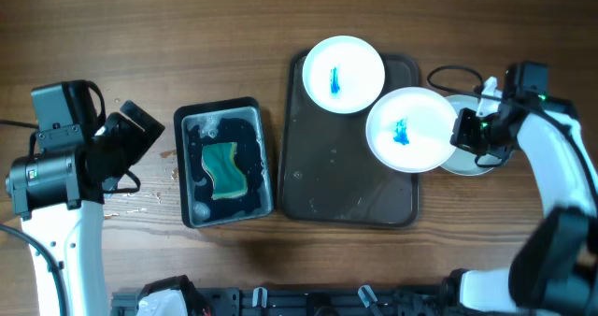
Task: Clean dirty plates on tray and stack at the side
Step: 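Move the right gripper back to grip the next plate on the tray, then grasp the sponge in the soap dish with the left gripper and lift it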
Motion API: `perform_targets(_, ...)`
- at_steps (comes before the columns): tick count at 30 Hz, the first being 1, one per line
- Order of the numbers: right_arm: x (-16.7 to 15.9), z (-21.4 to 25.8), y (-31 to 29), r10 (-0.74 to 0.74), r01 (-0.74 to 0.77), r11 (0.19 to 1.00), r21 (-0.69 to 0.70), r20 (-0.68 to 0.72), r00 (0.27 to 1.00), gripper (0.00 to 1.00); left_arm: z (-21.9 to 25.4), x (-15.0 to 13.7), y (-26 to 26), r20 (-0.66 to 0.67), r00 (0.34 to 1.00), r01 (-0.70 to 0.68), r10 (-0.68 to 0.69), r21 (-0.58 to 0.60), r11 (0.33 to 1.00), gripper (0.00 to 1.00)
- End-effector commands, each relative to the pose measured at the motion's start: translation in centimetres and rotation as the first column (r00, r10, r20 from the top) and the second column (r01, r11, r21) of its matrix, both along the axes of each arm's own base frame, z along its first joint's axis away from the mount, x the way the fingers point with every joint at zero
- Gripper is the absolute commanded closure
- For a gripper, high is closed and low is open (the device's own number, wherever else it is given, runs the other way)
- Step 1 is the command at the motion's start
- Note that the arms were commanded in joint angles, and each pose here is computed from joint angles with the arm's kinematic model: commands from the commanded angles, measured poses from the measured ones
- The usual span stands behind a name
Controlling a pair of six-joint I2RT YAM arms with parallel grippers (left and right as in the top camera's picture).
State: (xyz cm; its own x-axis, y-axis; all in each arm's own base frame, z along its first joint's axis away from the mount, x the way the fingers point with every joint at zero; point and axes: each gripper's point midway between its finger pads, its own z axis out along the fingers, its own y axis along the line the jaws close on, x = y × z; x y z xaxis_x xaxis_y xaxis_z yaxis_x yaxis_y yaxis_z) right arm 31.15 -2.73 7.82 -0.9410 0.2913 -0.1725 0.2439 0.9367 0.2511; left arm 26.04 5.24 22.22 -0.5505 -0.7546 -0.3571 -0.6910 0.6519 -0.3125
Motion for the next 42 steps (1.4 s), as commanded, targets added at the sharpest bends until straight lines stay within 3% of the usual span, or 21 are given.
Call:
perform_targets(1, 0.1, 3.9, 4.3, 0.127, -0.129, 0.992, 0.011, 0.099, 0.987, 0.96, 0.6, 0.0, 0.1, 0.019, 1.000, 0.004, -0.005, 0.004, 1.000, 0.00)
perform_targets(4, -1.0, 3.0, 9.2, 0.256, -0.259, 0.965, 0.033, 0.077, 0.964, 0.96, 0.6, 0.0, 0.1, 0.019, 1.000, 0.004, -0.005, 0.004, 1.000, 0.00)
perform_targets(6, -1.5, 1.2, 11.9, 0.264, -0.266, 0.963, 0.036, 0.049, 0.963, 0.96, 0.6, 0.0, 0.1, 0.019, 1.000, 0.004, -0.005, 0.004, 1.000, 0.00)
perform_targets(12, -3.1, -5.2, 14.6, 0.072, -0.072, 0.997, 0.008, -0.050, 0.996, 0.96, 0.7, 0.2, 0.0, 0.025, 1.000, 0.007, -0.007, -0.001, 1.000, 0.00)
perform_targets(15, -3.4, -6.2, 13.8, -0.045, 0.044, 0.999, -0.010, -0.093, 0.995, 0.96, 1.0, 0.7, -2.2, 0.064, 0.996, 0.075, -0.068, -0.108, 0.991, 0.00)
perform_targets(19, -3.2, -6.2, 12.3, -0.079, 0.076, 0.996, -0.037, -0.098, 0.992, 0.95, 1.3, 1.0, -4.1, 0.091, 0.989, 0.135, -0.119, -0.191, 0.972, 0.00)
perform_targets(21, -2.9, -5.9, 12.1, 0.007, -0.009, 1.000, -0.029, -0.076, 0.997, 0.69, 1.2, 1.1, -4.4, 0.088, 0.987, 0.148, -0.133, -0.192, 0.970, 0.00)
perform_targets(22, -2.6, -5.5, 12.2, 0.079, -0.080, 0.997, -0.018, -0.058, 0.995, 0.63, 1.2, 1.1, -4.7, 0.088, 0.986, 0.156, -0.141, -0.196, 0.968, 0.00)
perform_targets(23, -2.4, -4.9, 12.3, 0.171, -0.171, 0.985, -0.002, -0.035, 0.985, 0.61, 1.2, 1.1, -4.8, 0.088, 0.985, 0.161, -0.146, -0.198, 0.967, 0.00)
perform_targets(26, -1.5, -3.0, 11.4, 0.218, -0.218, 0.976, -0.025, 0.005, 0.976, 0.62, 1.3, 1.2, -5.8, 0.103, 0.978, 0.203, -0.183, -0.234, 0.951, 0.01)
perform_targets(29, -0.2, -0.5, 11.1, 0.272, -0.270, 0.962, -0.036, 0.095, 0.958, 0.66, 0.3, 1.2, -6.6, 0.057, 0.964, 0.267, -0.260, -0.183, 0.946, 0.17)
perform_targets(37, -0.2, 3.0, 12.7, 0.282, -0.297, 0.954, 0.045, 0.201, 0.938, 0.70, -9.7, -0.4, -9.7, -0.264, 0.875, 0.399, -0.407, -0.085, 0.913, 0.25)
perform_targets(39, -0.2, 2.9, 12.8, 0.283, -0.298, 0.953, 0.051, 0.198, 0.938, 0.70, -12.6, -0.7, -10.8, -0.321, 0.839, 0.432, -0.439, -0.098, 0.897, 0.43)
perform_targets(42, -0.3, 2.9, 12.8, 0.284, -0.298, 0.953, 0.051, 0.194, 0.939, 0.69, -15.6, -1.3, -11.1, -0.412, 0.825, 0.372, -0.386, -0.118, 0.921, 0.59)
